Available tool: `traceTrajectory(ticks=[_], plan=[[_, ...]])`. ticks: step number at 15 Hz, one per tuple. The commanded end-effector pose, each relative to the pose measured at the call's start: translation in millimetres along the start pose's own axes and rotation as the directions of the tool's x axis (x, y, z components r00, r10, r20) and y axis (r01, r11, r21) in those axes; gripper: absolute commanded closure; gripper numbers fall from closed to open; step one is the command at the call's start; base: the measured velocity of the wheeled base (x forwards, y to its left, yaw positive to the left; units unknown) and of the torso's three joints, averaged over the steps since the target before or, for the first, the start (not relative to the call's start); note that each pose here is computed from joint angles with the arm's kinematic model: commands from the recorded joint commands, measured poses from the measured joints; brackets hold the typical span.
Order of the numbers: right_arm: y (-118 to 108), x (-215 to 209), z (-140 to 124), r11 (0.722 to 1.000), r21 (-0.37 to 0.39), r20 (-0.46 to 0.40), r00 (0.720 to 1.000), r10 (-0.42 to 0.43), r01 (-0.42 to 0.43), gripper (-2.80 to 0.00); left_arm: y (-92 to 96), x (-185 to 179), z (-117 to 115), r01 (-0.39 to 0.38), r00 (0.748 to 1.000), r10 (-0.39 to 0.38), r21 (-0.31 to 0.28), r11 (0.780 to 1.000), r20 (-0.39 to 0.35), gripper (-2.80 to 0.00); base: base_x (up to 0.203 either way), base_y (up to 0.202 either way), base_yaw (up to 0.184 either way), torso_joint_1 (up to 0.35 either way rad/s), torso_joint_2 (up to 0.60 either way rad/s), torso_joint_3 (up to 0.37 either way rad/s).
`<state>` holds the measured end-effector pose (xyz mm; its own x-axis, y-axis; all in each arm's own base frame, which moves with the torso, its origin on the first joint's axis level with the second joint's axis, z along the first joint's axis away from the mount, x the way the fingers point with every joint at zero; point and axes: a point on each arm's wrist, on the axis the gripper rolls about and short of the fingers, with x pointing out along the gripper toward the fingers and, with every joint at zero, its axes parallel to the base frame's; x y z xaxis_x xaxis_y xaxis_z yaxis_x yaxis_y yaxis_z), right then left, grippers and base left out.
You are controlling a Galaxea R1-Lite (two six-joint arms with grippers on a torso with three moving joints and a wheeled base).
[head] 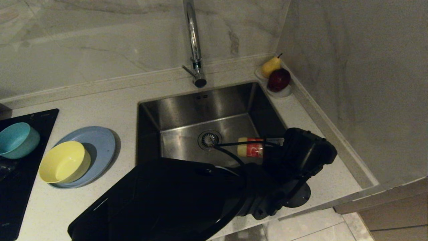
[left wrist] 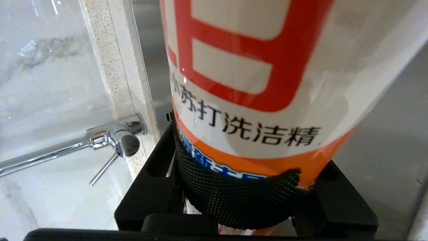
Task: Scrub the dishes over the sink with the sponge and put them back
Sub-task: Squeeze it onto the sponge
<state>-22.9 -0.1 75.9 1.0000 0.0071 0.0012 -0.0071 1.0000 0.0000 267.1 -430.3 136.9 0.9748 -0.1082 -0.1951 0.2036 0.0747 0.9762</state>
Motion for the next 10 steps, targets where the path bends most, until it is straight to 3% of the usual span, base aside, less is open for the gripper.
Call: traceTrajectory(ticks=[1, 5, 10], plan=[[0, 0, 0, 1.000, -0.001, 0.001, 1.000, 0.001, -0.001, 0.00, -6.6, 2, 1, 0.000, 1.000, 0.001, 0.017, 1.000, -0.020, 0.00, 0.000, 0.000, 0.000, 0.000, 0.00, 0.000], [0, 0, 0, 1.000, -0.001, 0.000, 1.000, 0.001, -0.001, 0.00, 5.1, 0, 0, -0.049, 0.995, 0.054, 0.059, 0.997, -0.087, 0.00, 0.000, 0.000, 0.000, 0.000, 0.00, 0.000], [0, 0, 0, 1.000, -0.001, 0.000, 1.000, 0.001, -0.001, 0.00, 20.7, -4, -1, -0.087, 0.992, 0.092, 0.064, 0.994, -0.082, 0.00, 0.000, 0.000, 0.000, 0.000, 0.00, 0.000]])
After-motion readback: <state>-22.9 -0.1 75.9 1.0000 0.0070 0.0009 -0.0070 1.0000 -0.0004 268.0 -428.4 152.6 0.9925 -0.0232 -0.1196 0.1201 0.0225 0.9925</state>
